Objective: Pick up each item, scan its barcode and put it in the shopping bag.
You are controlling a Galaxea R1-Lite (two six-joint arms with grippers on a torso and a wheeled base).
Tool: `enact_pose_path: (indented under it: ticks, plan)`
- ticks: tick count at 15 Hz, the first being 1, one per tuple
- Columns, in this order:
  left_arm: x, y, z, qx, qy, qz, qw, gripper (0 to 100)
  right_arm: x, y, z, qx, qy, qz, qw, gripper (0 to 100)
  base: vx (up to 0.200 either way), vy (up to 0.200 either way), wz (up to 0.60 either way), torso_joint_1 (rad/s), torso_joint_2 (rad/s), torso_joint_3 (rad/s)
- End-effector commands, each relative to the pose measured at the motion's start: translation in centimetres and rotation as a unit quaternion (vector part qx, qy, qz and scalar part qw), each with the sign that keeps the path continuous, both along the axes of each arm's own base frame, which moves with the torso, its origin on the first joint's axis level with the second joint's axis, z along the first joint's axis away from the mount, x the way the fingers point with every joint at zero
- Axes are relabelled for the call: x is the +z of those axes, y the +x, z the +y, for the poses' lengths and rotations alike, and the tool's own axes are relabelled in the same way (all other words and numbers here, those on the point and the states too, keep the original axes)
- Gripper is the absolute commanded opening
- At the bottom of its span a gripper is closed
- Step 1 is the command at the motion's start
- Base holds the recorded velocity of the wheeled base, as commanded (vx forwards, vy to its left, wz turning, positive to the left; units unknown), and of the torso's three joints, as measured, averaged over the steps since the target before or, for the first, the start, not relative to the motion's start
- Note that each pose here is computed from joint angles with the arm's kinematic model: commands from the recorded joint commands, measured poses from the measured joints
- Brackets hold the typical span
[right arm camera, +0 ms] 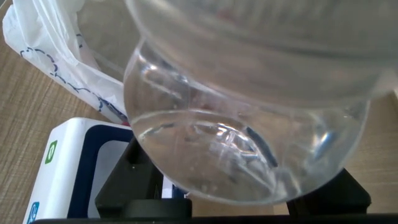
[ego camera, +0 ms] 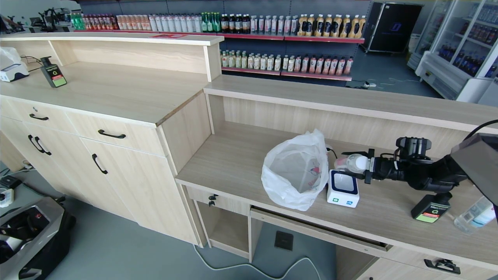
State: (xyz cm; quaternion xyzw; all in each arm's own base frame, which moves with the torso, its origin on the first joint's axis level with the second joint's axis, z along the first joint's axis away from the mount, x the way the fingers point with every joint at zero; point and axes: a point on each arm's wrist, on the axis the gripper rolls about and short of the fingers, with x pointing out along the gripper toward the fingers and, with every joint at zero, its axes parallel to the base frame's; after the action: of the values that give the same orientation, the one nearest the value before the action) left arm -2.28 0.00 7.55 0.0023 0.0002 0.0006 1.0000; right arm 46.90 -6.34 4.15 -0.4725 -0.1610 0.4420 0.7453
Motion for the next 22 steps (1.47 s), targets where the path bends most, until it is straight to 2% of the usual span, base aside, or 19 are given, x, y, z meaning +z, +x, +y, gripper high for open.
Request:
enact_pose_path:
  ticks: [1,5,7,8,10,11,12,14,15,16,17,18,19,21,22]
  plan:
    - [0.0,0.0,0.0,0.0,0.0,0.0,1.0,100,0.0,-0.1,-0.3,-0.003,0.0,0.0,1.0,0,0.0,0.0,0.0,0.0,0.0,0.0]
    - [0.0,0.0,0.0,0.0,0.0,0.0,1.0,100,0.9,0.0,0.1,0.0,0.001,-0.005,1.0,0,0.0,0.0,0.0,0.0,0.0,0.0]
    - [0.0,0.0,0.0,0.0,0.0,0.0,1.0,100,4.3,-0.5,0.9,0.001,0.016,-0.01,1.0,0,0.0,0.0,0.0,0.0,0.0,0.0]
    - [0.0,0.0,0.0,0.0,0.0,0.0,1.0,100,7.0,-1.4,1.0,-0.004,0.033,-0.004,0.999,0,0.0,0.0,0.0,0.0,0.0,0.0]
    - [0.0,0.0,0.0,0.0,0.0,0.0,1.0,100,11.0,-4.0,0.9,-0.025,0.078,0.039,0.996,0,0.0,0.0,0.0,0.0,0.0,0.0]
    - [0.0,0.0,0.0,0.0,0.0,0.0,1.0,100,13.1,-5.8,0.2,-0.075,0.114,0.076,0.988,0,0.0,0.0,0.0,0.0,0.0,0.0]
    - [0.0,0.0,0.0,0.0,0.0,0.0,1.0,100,14.5,-7.0,0.1,-0.123,0.15,0.11,0.975,0,0.0,0.0,0.0,0.0,0.0,0.0]
    - [0.0,0.0,0.0,0.0,0.0,0.0,1.0,100,15.9,-8.3,-0.1,-0.215,0.221,0.161,0.937,0,0.0,0.0,0.0,0.0,0.0,0.0]
    - [0.0,0.0,0.0,0.0,0.0,0.0,1.0,100,16.7,-9.1,0.3,-0.31,0.299,0.198,0.881,0,0.0,0.0,0.0,0.0,0.0,0.0]
    - [0.0,0.0,0.0,0.0,0.0,0.0,1.0,100,16.8,-9.3,0.7,-0.341,0.324,0.206,0.858,0,0.0,0.0,0.0,0.0,0.0,0.0]
    - [0.0,0.0,0.0,0.0,0.0,0.0,1.0,100,16.6,-9.4,1.3,-0.393,0.367,0.218,0.815,0,0.0,0.0,0.0,0.0,0.0,0.0]
    - [0.0,0.0,0.0,0.0,0.0,0.0,1.0,100,16.6,-9.4,1.3,-0.393,0.367,0.218,0.815,0,0.0,0.0,0.0,0.0,0.0,0.0]
    - [0.0,0.0,0.0,0.0,0.0,0.0,1.0,100,15.9,-9.5,1.9,-0.427,0.379,0.218,0.792,0,0.0,0.0,0.0,0.0,0.0,0.0]
    - [0.0,0.0,0.0,0.0,0.0,0.0,1.0,100,15.0,-9.5,2.6,-0.513,0.377,0.182,0.75,0,0.0,0.0,0.0,0.0,0.0,0.0]
    - [0.0,0.0,0.0,0.0,0.0,0.0,1.0,100,15.0,-9.5,2.6,-0.513,0.377,0.182,0.75,0,0.0,0.0,0.0,0.0,0.0,0.0]
